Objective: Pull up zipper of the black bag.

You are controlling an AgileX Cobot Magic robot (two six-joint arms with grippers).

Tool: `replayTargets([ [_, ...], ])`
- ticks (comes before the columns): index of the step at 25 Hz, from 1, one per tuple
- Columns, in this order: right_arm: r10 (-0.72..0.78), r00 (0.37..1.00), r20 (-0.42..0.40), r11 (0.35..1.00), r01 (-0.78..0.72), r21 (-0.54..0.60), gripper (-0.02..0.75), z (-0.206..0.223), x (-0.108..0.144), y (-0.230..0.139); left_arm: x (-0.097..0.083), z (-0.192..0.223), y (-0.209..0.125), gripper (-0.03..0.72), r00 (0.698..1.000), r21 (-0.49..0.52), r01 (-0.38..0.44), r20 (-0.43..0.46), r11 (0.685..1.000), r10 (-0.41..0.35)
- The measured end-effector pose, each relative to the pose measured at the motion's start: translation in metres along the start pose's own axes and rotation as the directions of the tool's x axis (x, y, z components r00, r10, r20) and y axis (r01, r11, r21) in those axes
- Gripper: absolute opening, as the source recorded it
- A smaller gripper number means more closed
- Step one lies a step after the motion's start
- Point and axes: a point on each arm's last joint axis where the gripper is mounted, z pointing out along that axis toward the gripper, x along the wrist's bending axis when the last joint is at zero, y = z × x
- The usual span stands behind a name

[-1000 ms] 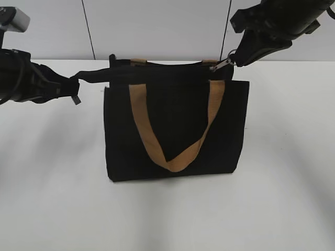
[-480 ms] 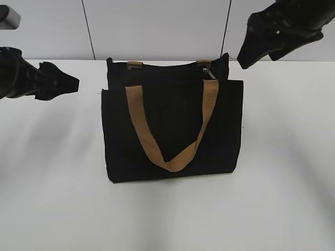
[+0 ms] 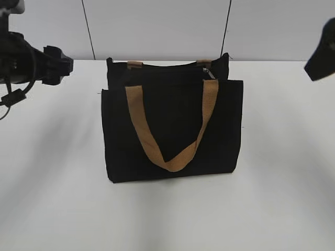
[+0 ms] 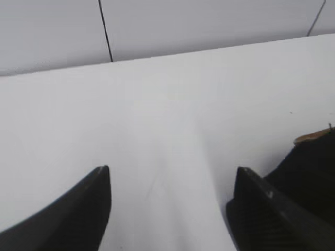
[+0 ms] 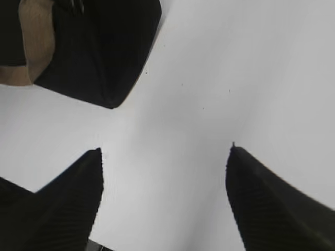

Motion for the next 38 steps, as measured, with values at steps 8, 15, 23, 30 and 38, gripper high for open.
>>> replayTargets([
  [8, 0.039, 0.999, 0.01, 0.999, -0.038, -0.039, 0.553, -0.017, 0.018, -0.077, -0.034, -0.019, -0.011, 0.548, 0.978, 0.287, -0.135, -0.114, 0.948, 0.174],
  [15, 0.041, 0.999, 0.019, 0.994, -0.039, -0.106, 0.555, -0.035, 0.032, -0.13, -0.05, -0.087, 0.003, 0.549, 0.984, 0.311, -0.18, 0.063, 0.933, 0.169],
  [23, 0.058, 0.998, -0.04, 0.991, -0.062, -0.117, 0.556, -0.028, 0.053, -0.198, -0.03, -0.19, -0.022, 0.549, 0.97, 0.363, -0.15, 0.232, 0.92, 0.066],
  [30, 0.043, 0.999, -0.012, 0.983, -0.045, -0.177, 0.556, -0.031, 0.059, -0.23, 0.007, -0.242, -0.079, 0.549, 0.956, 0.278, -0.139, 0.287, 0.95, 0.056],
  [38, 0.049, 0.999, 0.009, 0.966, -0.045, -0.253, 0.556, -0.024, 0.057, -0.227, 0.015, -0.255, -0.108, 0.531, 0.899, 0.074, -0.23, 0.398, 0.97, 0.183],
])
